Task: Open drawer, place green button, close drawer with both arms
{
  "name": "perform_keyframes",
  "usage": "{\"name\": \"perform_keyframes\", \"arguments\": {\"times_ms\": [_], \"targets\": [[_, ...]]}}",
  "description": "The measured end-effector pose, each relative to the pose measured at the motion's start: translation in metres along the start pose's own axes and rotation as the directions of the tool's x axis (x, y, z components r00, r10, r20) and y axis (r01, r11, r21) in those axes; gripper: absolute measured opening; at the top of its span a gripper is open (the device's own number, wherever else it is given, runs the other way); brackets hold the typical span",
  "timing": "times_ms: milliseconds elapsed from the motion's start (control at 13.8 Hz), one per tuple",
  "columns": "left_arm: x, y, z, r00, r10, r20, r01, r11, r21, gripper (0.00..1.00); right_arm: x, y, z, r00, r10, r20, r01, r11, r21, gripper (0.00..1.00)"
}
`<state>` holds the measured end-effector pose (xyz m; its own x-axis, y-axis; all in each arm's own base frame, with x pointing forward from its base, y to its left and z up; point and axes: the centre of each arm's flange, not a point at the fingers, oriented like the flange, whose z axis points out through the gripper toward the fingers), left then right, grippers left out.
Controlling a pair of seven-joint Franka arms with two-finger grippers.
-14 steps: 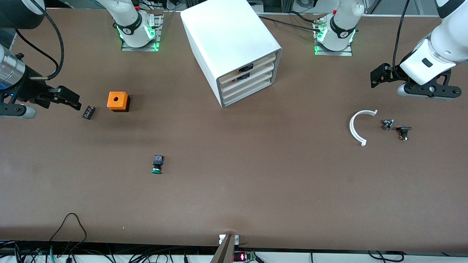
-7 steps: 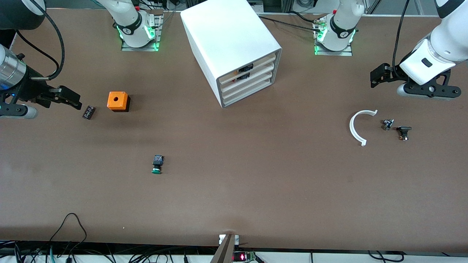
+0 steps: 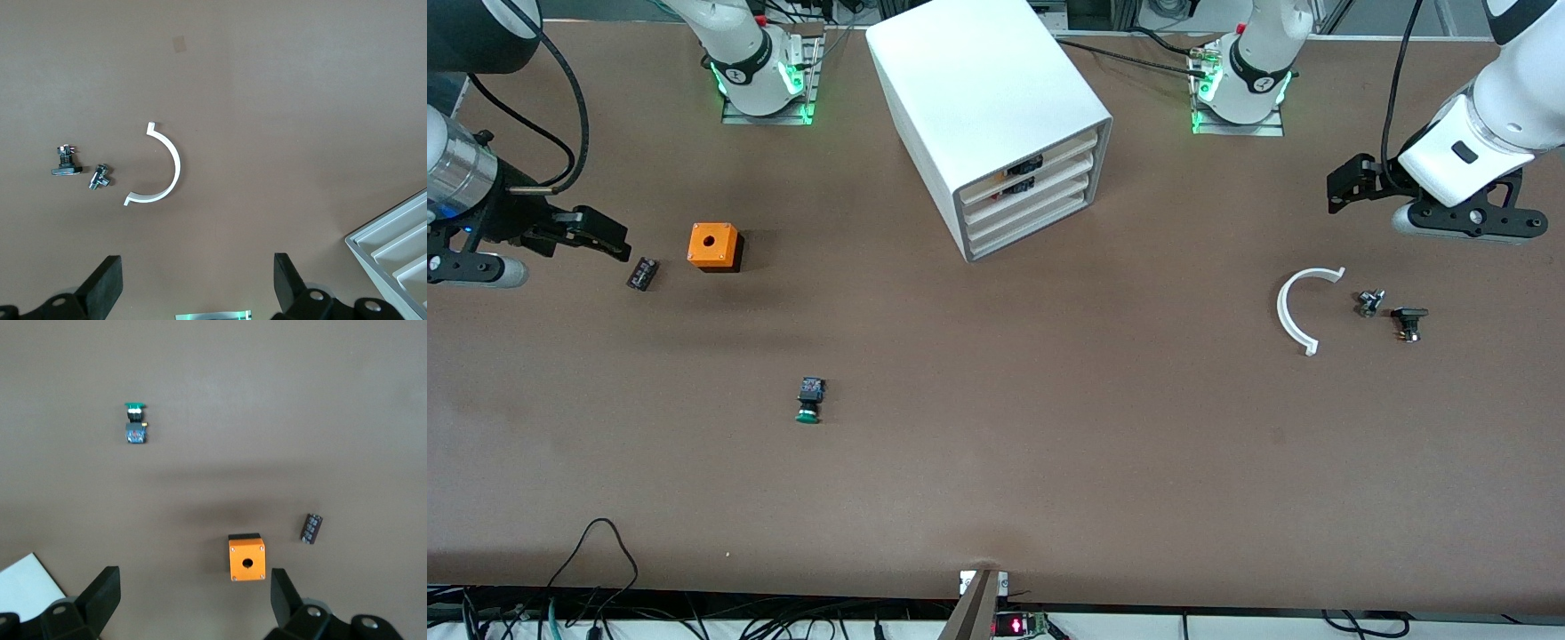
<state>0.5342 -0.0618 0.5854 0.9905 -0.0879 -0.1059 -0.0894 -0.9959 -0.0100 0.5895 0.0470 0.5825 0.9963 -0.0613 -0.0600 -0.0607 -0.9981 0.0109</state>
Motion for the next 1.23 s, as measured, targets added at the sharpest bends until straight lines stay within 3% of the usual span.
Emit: {"name": "perform_keyframes", "arguments": {"times_ms": [434, 723, 1013, 1230], "targets": [[-0.001, 0.015, -0.002, 1.000, 0.026, -0.005, -0.026, 1.000, 0.004, 1.00, 0.005, -0.018, 0.011, 1.000, -0.029, 0.005, 0.029, 1.000, 0.001, 1.00], [-0.001, 0.019, -0.006, 0.999, 0.031, -0.010, -0.031, 1.000, 0.005, 1.00, 0.019, -0.028, 0.041, 0.998, -0.045, 0.039, 0.045, 0.999, 0.002, 1.00], [-0.001, 0.019, -0.006, 0.999, 0.031, -0.009, -0.031, 1.000, 0.005, 1.00, 0.038, -0.056, 0.074, 0.997, -0.079, 0.020, 0.079, 0.997, 0.010, 1.00], [-0.007, 0.022, -0.001, 0.998, 0.033, 0.044, -0.032, 0.999, -0.020, 1.00, 0.050, -0.072, 0.095, 0.995, -0.098, 0.005, 0.098, 0.995, 0.016, 1.00]]}}
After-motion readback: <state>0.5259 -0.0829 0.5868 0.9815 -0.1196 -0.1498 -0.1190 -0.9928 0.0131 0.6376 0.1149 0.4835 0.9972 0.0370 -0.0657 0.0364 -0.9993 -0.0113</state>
